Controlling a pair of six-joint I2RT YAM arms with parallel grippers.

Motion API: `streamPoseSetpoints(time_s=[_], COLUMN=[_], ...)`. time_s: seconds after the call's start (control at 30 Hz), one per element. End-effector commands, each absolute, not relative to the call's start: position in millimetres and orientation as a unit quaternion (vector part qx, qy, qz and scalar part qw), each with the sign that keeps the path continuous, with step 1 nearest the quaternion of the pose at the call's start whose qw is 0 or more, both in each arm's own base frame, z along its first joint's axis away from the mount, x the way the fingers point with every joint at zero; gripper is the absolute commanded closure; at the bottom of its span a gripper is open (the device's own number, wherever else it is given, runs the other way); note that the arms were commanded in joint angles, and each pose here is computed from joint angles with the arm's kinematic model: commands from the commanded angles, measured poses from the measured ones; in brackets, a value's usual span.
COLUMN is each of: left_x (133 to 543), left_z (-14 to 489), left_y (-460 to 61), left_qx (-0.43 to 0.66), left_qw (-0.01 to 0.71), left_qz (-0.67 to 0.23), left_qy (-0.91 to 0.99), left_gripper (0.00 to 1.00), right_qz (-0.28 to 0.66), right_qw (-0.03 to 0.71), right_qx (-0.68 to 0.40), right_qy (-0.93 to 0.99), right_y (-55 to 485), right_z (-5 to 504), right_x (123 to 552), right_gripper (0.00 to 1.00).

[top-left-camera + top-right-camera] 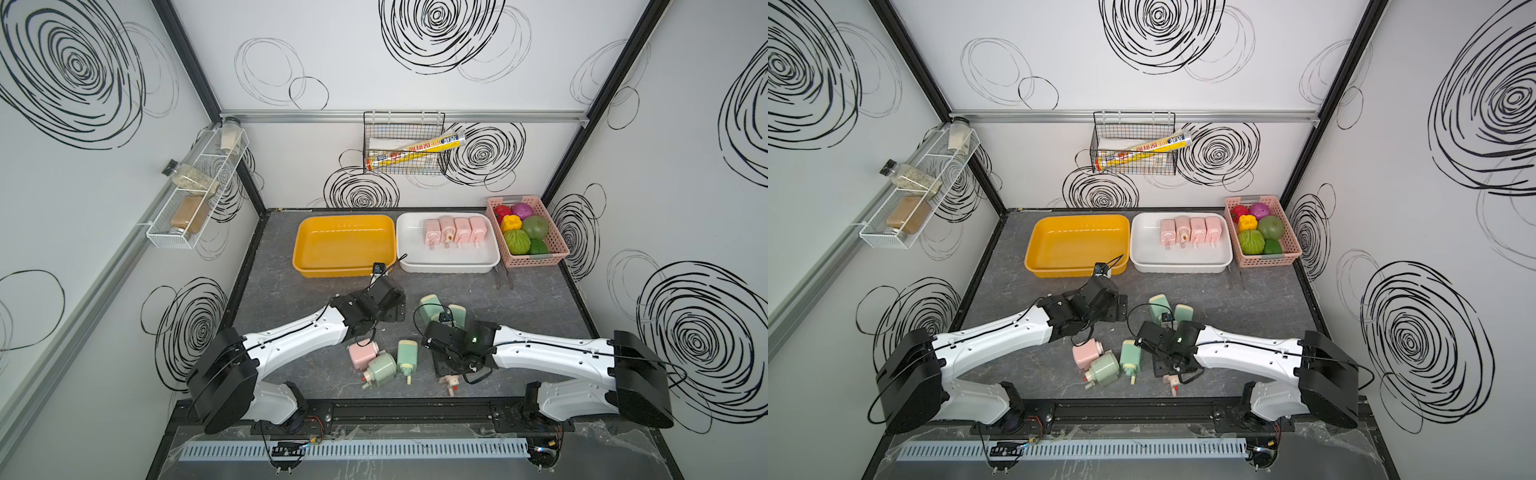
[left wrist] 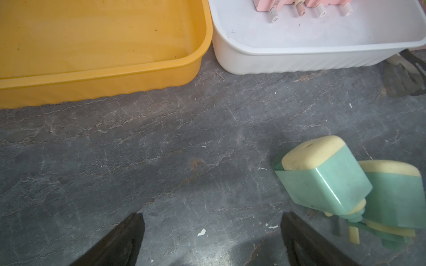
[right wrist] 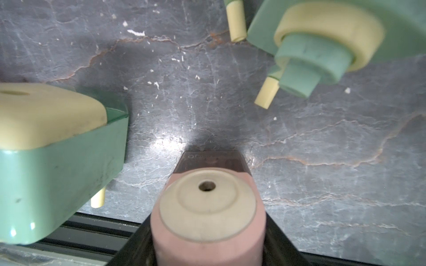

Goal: Place the pencil sharpeners by color into the storage box
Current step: Pick up the pencil sharpener from the center of the board.

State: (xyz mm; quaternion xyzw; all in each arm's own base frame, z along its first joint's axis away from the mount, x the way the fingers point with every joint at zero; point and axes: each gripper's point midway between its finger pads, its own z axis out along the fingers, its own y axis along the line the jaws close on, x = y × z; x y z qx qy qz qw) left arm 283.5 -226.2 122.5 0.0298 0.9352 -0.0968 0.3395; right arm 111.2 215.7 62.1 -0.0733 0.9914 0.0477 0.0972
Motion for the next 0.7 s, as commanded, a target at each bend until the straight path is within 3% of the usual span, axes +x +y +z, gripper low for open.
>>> streamPoseSetpoints(time_s=[0.0, 0.1, 0.43, 0.67], left_x=[286.3, 285.6, 288.4, 289.1], left_z=[126.3, 125.4, 141.3, 153.9], left_y=[-228.1, -231.2, -237.1, -248.9], left_qx=[0.026, 0.031, 0.03, 0.051], left_qw=[0.345, 0.34, 0.347, 0.35], left_qz=[-0.095, -0.1, -0.116, -0.141], left_qy=[0.934, 0.935, 0.93, 0.925], left_gripper=[0.01, 0.01, 0.01, 0.01], right_qz=[0.042, 0.053, 0.1, 0.149], right_qw=[0.102, 0.107, 0.119, 0.168], right_qx=[-0.074, -0.081, -0.174, -0.188], right_qy=[0.991, 0.989, 0.972, 0.956], right_y=[209.7, 211.4, 220.9, 228.7], right_z=[66.0, 71.8, 114.4, 154.3], right_x=[109.5, 109.8, 105.2, 113.2], right_gripper=[0.67, 0.99, 1.0, 1.0])
